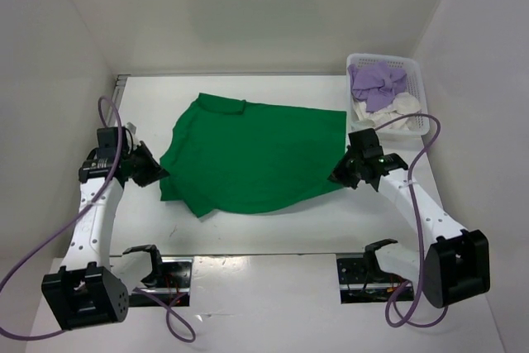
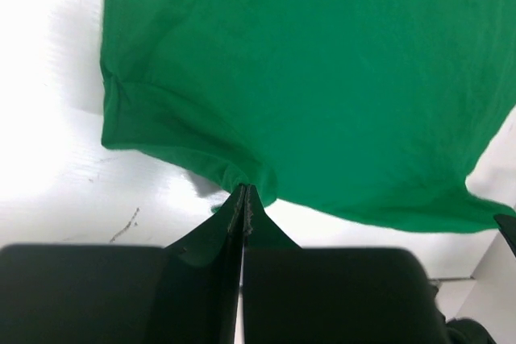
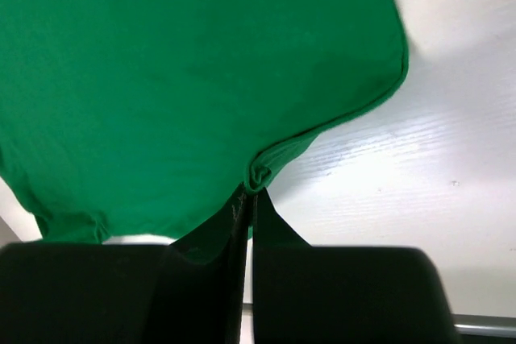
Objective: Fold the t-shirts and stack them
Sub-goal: Flatten out the tshirt, then fold the flattened tshirt in 1/3 of the way
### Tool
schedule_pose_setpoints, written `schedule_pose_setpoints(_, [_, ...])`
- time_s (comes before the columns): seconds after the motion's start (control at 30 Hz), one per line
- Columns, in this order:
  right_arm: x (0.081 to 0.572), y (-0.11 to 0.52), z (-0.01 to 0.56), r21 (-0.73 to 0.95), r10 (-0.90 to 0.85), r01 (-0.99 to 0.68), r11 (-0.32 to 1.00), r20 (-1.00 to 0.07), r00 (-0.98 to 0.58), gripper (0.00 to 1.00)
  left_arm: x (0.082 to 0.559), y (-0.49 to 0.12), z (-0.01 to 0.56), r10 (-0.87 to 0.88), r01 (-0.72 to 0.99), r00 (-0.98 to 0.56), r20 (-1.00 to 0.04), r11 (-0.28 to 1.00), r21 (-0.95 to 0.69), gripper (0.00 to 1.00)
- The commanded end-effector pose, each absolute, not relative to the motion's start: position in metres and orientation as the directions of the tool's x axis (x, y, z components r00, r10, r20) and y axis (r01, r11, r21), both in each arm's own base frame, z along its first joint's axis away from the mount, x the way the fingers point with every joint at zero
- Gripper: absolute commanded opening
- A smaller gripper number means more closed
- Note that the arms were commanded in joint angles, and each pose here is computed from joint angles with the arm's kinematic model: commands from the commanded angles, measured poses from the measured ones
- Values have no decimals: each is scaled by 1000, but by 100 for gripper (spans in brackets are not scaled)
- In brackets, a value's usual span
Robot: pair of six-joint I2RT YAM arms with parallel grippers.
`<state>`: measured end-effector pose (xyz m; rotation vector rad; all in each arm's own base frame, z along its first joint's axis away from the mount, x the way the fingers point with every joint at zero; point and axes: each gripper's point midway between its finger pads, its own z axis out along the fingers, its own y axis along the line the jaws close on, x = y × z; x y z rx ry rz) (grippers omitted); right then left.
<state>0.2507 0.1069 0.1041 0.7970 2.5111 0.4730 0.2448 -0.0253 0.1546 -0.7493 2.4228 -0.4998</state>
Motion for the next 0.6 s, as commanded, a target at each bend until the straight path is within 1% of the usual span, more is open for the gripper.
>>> schedule_pose_setpoints(0.0, [254, 98, 98, 435, 654, 511, 742, -302, -694, 2, 276, -13, 170, -593, -369, -643, -484, 794, -483, 0])
schedule_pose_setpoints(0.07, [259, 91, 96, 434, 674, 533, 727, -301, -675, 2, 291, -10, 171, -609, -377, -622, -493, 784, -492, 0])
schedule_pose_setpoints(0.1, [269, 79, 96, 439, 704, 559, 703, -317, -636, 2, 304, -7, 168, -608, -374, -618, -498, 785, -494, 0])
schedule_pose_setpoints(0.17, [273, 69, 88, 431, 725, 589, 683, -303, -619, 2, 317, -7, 170, -614, -367, -610, -500, 779, -509, 0])
schedule_pose_setpoints(0.23, [282, 56, 84, 425, 741, 610, 669, -320, -590, 2, 333, 1, 165, -616, -385, -597, -514, 782, -490, 0])
schedule_pose_setpoints(0.33, [295, 44, 76, 418, 759, 635, 650, -322, -566, 2, 352, 5, 161, -617, -390, -601, -508, 781, -488, 0])
schedule_pose_setpoints(0.43, [303, 37, 65, 402, 765, 651, 644, -315, -562, 2, 374, 8, 162, -629, -389, -583, -515, 772, -503, 0])
schedule_pose_setpoints(0.5, [308, 37, 57, 392, 765, 657, 644, -306, -566, 2, 385, 1, 163, -614, -369, -596, -517, 781, -503, 0])
schedule_pose_setpoints(0.57, [317, 37, 61, 401, 765, 652, 644, -314, -562, 2, 394, 2, 168, -609, -366, -589, -531, 787, -496, 0])
